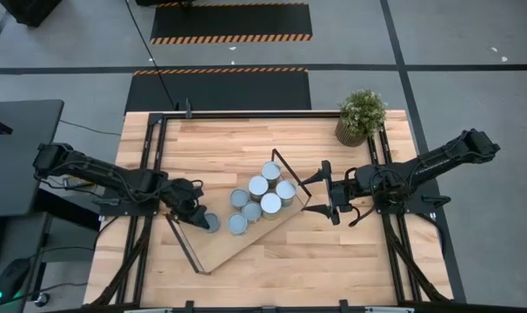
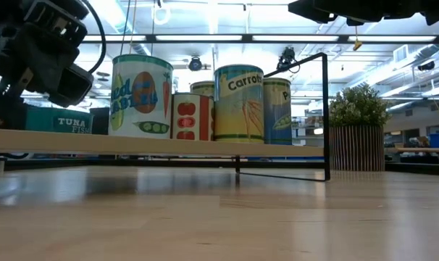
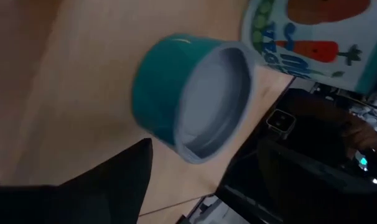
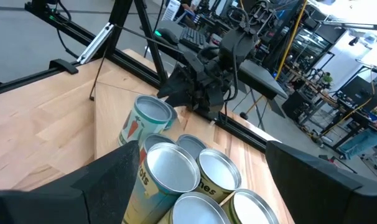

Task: Pick and place cans onto a shelf
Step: Put the small can on the shelf

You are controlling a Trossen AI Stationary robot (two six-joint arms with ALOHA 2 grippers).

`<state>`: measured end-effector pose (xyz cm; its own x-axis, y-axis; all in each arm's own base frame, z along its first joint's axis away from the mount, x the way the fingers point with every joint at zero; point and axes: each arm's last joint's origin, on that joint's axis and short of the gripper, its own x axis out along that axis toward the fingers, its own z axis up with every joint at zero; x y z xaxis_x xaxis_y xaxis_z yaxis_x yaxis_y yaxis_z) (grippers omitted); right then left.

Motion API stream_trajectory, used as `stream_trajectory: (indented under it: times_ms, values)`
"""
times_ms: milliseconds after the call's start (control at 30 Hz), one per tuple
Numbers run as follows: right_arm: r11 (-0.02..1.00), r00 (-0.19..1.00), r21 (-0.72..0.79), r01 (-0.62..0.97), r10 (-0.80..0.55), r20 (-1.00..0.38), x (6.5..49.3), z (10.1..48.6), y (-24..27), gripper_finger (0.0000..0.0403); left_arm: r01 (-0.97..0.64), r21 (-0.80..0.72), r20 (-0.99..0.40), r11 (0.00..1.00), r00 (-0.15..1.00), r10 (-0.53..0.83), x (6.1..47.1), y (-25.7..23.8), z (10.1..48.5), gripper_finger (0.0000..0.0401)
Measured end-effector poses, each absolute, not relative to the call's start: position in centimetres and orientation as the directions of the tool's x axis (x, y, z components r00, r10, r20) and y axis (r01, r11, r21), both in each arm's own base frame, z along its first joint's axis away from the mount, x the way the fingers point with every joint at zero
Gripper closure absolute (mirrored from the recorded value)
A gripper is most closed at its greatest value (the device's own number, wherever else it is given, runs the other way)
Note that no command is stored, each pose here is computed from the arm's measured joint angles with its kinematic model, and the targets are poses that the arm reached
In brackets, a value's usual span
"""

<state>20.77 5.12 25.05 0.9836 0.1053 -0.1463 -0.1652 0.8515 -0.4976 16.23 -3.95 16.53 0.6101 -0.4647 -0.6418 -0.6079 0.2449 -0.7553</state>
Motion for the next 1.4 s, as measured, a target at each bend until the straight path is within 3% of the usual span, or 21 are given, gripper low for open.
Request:
stream_trajectory:
  times_ms: [367, 633, 900, 1100, 1233, 1400]
  values:
    - [0.852, 0.984, -0.497, -0.165, 0.106, -0.144, 20.8, 25.1, 5.1, 0.0047, -0.573, -0.784, -0.608, 0.238, 0.633, -0.479, 16.8, -4.0, 17.8, 0.0115]
    - [0.852, 0.984, -0.497, -0.165, 0.106, -0.144, 20.8, 25.1, 5.1, 0.0047, -0.523, -0.788, -0.616, 0.326, 0.646, -0.450, 16.8, -3.9, 17.8, 0.0115]
    - [0.852, 0.981, -0.491, -0.185, 0.131, -0.143, 20.8, 25.1, 5.2, 0.0047, -0.539, -0.766, -0.643, 0.350, 0.630, -0.435, 16.6, -3.8, 17.5, 0.0116]
    - [0.852, 0.981, -0.491, -0.185, 0.131, -0.143, 20.8, 25.1, 5.2, 0.0047, -0.539, -0.735, -0.676, 0.411, 0.629, -0.385, 16.5, -3.6, 17.4, 0.0116]
    - [0.852, 0.981, -0.490, -0.185, 0.130, -0.143, 20.8, 25.1, 5.2, 0.0047, -0.549, -0.681, -0.723, 0.486, 0.610, -0.324, 16.8, -3.5, 19.5, 0.0116]
    - [0.852, 0.981, -0.490, -0.184, 0.130, -0.143, 20.8, 25.1, 5.2, 0.0047, -0.619, -0.523, -0.814, 0.586, 0.566, -0.129, 16.9, -3.2, 22.9, 0.0116]
